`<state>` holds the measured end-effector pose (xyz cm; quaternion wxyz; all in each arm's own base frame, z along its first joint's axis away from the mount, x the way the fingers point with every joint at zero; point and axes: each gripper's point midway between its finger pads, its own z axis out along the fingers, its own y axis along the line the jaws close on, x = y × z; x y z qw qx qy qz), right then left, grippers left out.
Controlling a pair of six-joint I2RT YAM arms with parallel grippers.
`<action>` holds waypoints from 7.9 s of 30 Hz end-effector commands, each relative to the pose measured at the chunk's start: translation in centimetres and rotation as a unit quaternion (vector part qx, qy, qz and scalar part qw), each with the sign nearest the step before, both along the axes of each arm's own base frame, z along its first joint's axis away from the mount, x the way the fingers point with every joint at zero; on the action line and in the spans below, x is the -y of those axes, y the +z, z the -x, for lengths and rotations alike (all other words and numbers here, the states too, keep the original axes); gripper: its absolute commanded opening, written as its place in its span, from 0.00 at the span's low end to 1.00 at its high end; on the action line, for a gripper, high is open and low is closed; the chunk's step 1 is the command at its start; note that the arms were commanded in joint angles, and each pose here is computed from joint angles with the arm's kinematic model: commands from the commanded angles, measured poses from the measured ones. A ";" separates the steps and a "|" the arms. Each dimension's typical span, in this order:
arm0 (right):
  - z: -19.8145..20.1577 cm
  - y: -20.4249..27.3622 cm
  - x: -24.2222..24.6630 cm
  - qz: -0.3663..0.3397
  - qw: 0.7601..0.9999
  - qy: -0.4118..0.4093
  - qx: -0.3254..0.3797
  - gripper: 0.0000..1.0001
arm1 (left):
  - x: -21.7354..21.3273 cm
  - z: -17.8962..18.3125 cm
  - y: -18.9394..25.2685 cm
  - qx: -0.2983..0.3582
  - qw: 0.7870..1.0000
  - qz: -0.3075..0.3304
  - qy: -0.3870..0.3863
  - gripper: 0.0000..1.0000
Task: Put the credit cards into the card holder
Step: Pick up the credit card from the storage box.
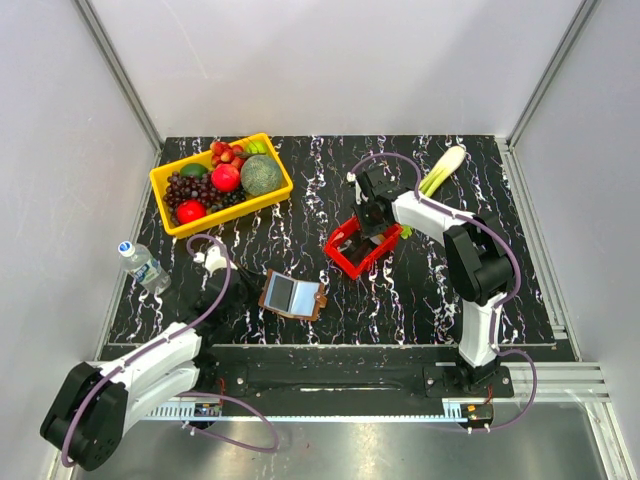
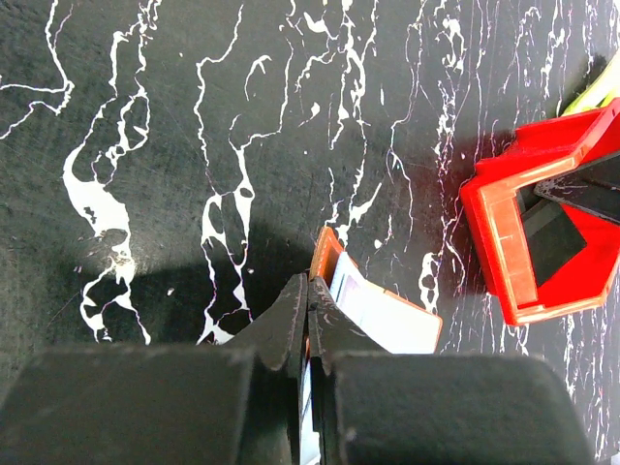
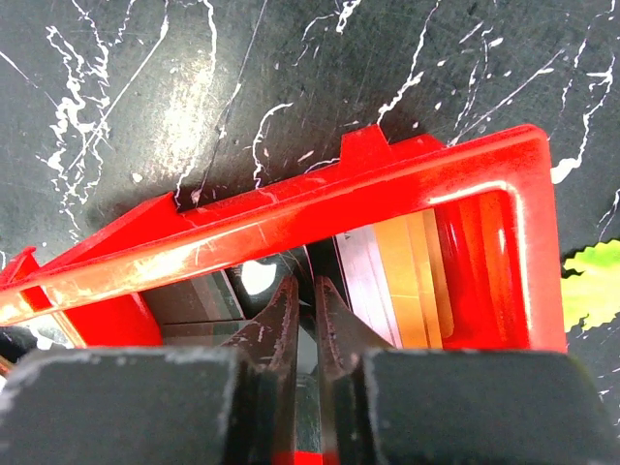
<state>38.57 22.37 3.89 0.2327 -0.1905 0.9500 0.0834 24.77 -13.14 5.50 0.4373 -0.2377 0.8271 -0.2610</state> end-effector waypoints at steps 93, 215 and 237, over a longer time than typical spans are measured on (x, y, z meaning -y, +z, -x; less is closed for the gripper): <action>5.8 12.2 -3.8 -0.235 0.968 -0.040 0.077 0.00 | 0.4 -0.5 3.1 0.050 0.998 0.026 -0.030 0.49; 2.4 6.3 -4.5 -0.069 0.993 0.031 0.089 0.00 | 18.4 -6.8 0.9 -0.118 0.928 0.043 -0.352 0.28; 1.3 7.4 -1.1 -0.013 0.984 -0.035 0.173 0.00 | 18.3 -7.0 0.7 -0.122 0.930 0.040 -0.345 0.21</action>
